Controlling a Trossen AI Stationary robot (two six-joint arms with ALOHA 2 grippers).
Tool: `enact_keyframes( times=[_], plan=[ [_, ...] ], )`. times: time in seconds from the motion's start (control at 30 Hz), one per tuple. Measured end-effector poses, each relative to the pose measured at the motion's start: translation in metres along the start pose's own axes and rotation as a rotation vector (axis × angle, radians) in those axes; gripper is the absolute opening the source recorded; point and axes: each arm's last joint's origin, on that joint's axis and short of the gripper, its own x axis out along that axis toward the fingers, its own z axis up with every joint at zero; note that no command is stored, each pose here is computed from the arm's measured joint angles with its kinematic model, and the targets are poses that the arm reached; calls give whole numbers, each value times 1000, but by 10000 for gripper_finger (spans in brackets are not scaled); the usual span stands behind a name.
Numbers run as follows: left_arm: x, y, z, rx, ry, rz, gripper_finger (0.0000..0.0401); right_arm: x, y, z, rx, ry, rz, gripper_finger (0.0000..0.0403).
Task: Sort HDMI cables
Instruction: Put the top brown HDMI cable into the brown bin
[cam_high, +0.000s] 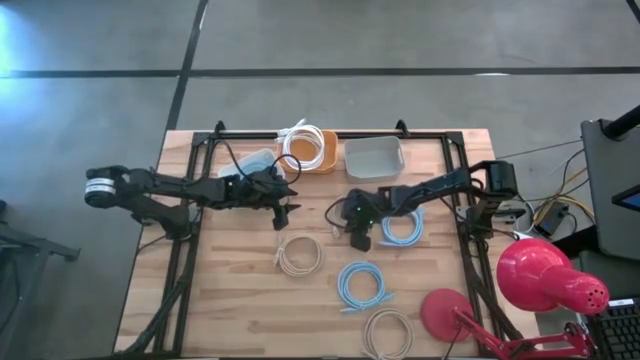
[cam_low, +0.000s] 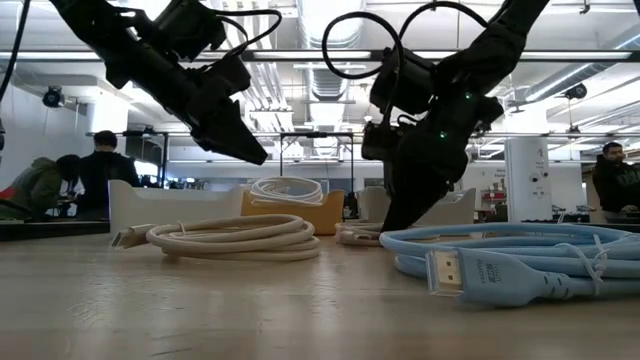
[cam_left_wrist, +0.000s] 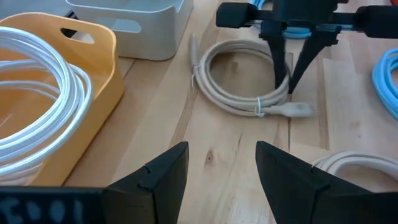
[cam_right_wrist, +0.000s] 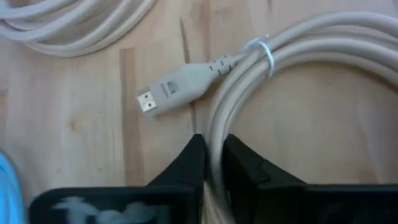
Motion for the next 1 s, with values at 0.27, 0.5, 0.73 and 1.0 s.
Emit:
enact_keyframes(
  times=[0.27,0.5,0.73,1.0],
  plan=[
    [0,0,0,0,0,0,209,-24,14,16,21,163,-4,32],
    [0,0,0,0,1,0,208,-57,33,44,-34,166,-5,33],
    [0,0,-1,0,3,0,209,-100,42,58,-217,75,-115,33],
    [0,0,-1,0,2,1,208,-142,15,48,-233,-254,-316,34]
  ],
)
